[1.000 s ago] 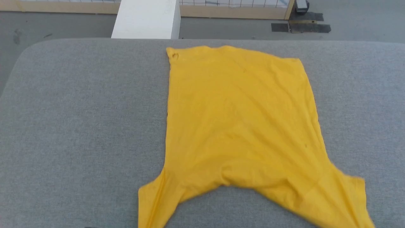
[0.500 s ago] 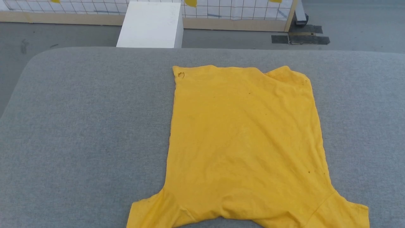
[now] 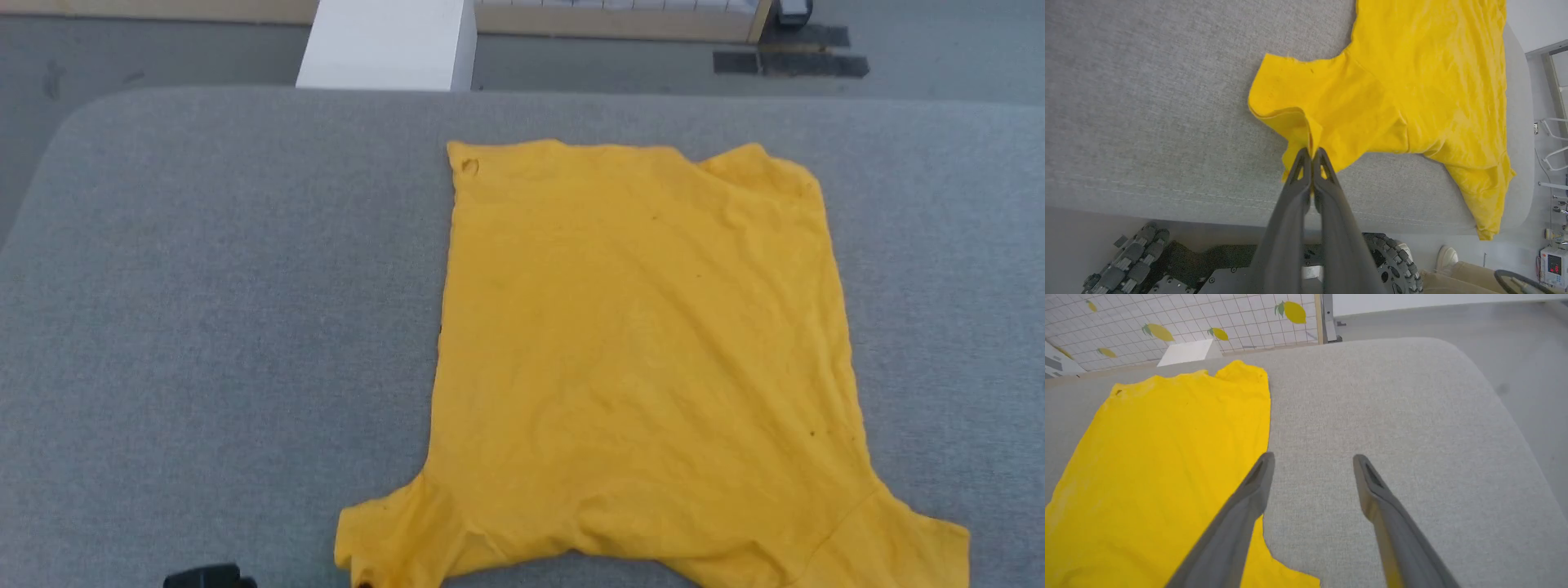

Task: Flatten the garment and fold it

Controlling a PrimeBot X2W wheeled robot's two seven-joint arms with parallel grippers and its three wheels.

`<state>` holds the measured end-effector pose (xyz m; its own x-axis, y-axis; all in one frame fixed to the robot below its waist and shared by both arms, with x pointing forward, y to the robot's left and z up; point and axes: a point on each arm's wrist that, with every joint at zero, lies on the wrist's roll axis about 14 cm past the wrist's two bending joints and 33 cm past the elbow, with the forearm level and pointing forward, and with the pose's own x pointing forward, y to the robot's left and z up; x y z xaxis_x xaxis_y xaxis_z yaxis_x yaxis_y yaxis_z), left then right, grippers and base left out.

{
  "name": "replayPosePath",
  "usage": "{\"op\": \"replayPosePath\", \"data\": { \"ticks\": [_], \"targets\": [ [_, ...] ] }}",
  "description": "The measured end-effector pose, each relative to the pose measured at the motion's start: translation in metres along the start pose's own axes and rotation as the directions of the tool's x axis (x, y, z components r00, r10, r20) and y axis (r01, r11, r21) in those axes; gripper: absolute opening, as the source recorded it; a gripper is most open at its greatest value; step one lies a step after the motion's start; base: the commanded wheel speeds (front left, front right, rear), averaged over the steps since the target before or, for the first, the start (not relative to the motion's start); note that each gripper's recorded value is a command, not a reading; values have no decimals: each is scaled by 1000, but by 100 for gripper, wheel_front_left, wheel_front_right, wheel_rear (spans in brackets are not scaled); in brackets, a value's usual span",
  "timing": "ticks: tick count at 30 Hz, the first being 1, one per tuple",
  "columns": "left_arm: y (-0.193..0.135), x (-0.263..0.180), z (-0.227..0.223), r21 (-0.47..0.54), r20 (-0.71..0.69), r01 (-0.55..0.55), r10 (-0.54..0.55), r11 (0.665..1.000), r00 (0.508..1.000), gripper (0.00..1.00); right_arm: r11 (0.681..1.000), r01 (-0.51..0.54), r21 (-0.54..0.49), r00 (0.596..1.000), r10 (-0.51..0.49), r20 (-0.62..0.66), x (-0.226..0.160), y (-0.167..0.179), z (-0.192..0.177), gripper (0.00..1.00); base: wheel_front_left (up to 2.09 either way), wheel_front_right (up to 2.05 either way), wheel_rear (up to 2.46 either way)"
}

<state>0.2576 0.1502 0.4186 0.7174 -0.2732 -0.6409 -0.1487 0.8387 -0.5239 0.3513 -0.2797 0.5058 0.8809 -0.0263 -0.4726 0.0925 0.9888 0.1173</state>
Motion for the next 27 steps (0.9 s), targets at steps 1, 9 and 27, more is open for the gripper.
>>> {"op": "replayPosePath", "data": {
  "ticks": [1,9,27],
  "targets": [
    [-4,4,4,5,9,9,-9,1000,1000,0,999,-2,-37,998,5,70,10,4,27,100,0,0,0],
    [-21,33,16,44,6,49,-50,998,999,0,974,-74,-215,977,114,178,97,51,119,100,0,0,0],
    [-5,81,1,-30,-80,-9,6,1000,997,0,942,-206,-265,917,91,-388,277,96,3,100,0,0,0]
  ]
}}
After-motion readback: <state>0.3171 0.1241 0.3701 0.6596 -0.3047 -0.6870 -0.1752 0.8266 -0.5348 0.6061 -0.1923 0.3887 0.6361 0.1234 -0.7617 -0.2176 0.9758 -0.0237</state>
